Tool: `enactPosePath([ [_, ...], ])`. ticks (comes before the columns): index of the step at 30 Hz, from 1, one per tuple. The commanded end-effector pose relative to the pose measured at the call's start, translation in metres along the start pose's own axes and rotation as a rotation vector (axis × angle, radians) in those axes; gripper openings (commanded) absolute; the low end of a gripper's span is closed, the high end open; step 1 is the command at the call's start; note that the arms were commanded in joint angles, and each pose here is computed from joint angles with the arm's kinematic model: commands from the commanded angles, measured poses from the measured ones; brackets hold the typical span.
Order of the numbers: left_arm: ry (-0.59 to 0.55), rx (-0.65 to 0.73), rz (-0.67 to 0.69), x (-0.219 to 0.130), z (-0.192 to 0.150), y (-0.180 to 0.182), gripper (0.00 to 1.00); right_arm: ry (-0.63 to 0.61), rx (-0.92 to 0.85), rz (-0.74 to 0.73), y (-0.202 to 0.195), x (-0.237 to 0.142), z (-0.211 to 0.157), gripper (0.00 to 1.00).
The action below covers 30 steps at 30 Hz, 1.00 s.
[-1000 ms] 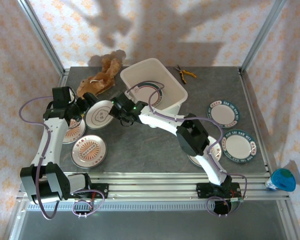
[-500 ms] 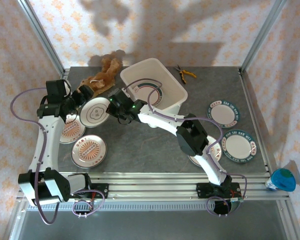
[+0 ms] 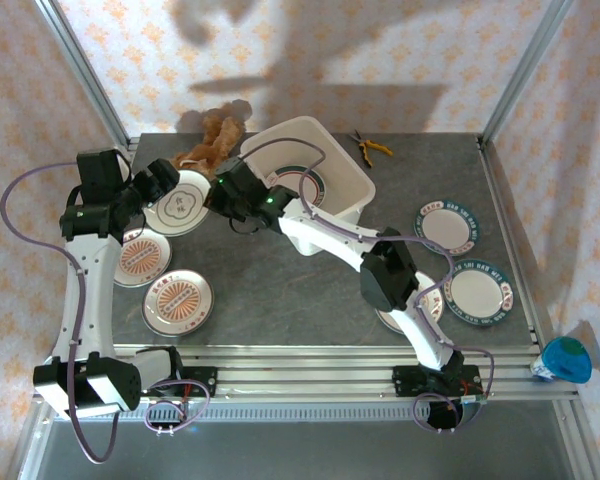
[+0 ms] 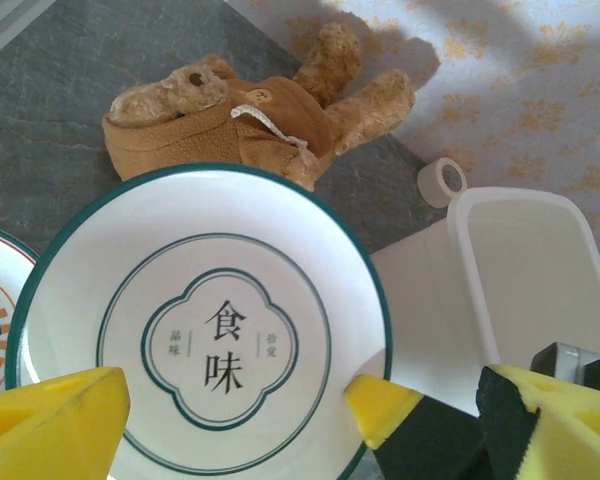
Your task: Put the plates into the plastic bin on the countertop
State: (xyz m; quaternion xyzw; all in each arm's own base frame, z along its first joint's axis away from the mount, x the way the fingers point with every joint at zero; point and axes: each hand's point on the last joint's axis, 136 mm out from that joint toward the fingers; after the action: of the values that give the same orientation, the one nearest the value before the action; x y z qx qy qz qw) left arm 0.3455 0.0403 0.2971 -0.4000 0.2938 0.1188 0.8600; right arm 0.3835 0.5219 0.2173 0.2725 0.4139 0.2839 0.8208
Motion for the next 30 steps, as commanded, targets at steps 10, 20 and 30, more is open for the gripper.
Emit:
enactPosePath([
  [10, -0.041, 0.012, -0.090, -0.008, 0.018, -0.029, 0.92, -0.227, -0.009, 0.077, 0.026, -0.090, 0.099, 0.00],
  [20, 0.046, 0.040, -0.152, 0.032, 0.003, -0.060, 0.91, -0.378, 0.073, -0.047, -0.040, -0.147, 0.144, 0.00],
  [30, 0.138, 0.067, -0.148, 0.074, -0.018, -0.090, 0.90, -0.540, 0.195, -0.256, -0.119, -0.199, 0.145, 0.00],
])
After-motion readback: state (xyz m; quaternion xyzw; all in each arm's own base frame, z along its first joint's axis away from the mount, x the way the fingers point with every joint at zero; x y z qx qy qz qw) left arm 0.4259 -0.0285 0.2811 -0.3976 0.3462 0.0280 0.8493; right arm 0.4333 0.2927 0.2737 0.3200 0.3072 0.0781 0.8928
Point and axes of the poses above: each hand's point on the last joint's axis, 136 mm out from that joint toward the fingers, its own x axis out along the fingers, its own y axis along the line the jaws close on, z = x × y, and after that the axes turned 10 degrees about -x, right-handed
